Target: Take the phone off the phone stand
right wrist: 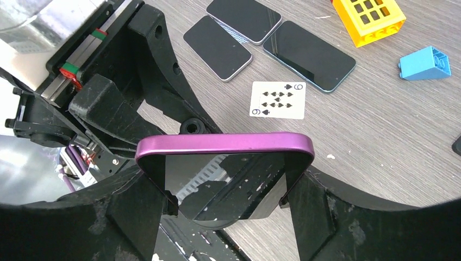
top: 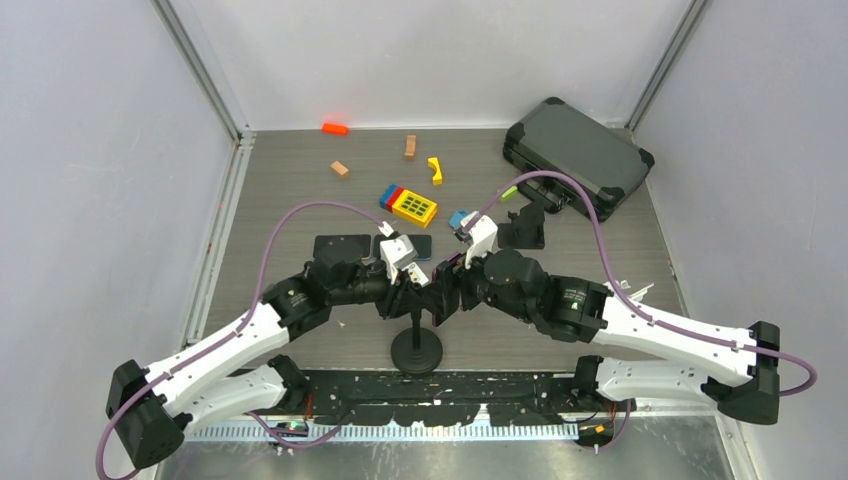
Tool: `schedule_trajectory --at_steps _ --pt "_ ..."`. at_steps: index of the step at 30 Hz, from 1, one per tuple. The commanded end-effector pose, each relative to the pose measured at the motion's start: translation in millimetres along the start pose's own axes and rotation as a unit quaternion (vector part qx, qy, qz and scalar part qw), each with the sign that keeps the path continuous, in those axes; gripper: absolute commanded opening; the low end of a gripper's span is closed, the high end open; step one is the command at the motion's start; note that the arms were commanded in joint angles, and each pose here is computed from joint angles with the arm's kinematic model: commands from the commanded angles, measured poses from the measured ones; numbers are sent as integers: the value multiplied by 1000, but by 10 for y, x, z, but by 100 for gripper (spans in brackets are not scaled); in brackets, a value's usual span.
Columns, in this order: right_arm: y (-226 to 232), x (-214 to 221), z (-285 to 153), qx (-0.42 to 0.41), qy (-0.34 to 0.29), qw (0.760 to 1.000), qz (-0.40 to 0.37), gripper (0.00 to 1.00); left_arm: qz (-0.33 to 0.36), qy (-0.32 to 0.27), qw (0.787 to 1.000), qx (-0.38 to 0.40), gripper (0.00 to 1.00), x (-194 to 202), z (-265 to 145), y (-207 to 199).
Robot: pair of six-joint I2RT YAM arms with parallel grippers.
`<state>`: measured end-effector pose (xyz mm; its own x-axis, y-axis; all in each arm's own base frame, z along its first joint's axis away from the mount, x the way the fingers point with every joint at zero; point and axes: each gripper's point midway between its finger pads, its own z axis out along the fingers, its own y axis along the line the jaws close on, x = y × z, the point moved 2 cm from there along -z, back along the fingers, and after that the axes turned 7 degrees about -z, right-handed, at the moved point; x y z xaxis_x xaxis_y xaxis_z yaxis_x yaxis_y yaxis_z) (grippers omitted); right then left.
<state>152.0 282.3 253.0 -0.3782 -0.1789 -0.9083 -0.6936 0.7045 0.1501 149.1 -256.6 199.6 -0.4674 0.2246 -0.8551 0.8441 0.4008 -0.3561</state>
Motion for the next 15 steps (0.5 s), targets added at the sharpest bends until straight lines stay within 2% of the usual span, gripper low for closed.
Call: schedule_trajectory --at_steps 1,3,5,7,8,9,11,13,15 --pt "122 -147 -30 -41 -41 998 -9 44 33 -90 995 12 6 -485 -96 -130" --pt "178 -130 -47 -66 -48 996 -23 25 31 -93 995 7 18 -492 -107 -118" --pt "212 -155 -78 -83 -60 994 -37 11 32 -96 995 4 31 -504 -122 -117" --pt "251 -182 -120 -102 -71 991 -53 3 32 -98 995 1 47 -509 -143 -117" --pt "271 -217 -139 -111 -82 988 -66 2 31 -100 994 -1 56 -514 -157 -118" --pt "308 -233 -174 -128 -91 984 -81 0 32 -101 994 -1 72 -517 -170 -127" --pt "371 -261 -242 -157 -111 976 -103 0 35 -105 994 0 92 -523 -204 -142" --pt "425 -265 -309 -184 -129 966 -126 0 36 -106 994 4 99 -520 -234 -166" --pt "461 -247 -375 -206 -143 956 -152 0 40 -108 993 10 100 -521 -294 -213"
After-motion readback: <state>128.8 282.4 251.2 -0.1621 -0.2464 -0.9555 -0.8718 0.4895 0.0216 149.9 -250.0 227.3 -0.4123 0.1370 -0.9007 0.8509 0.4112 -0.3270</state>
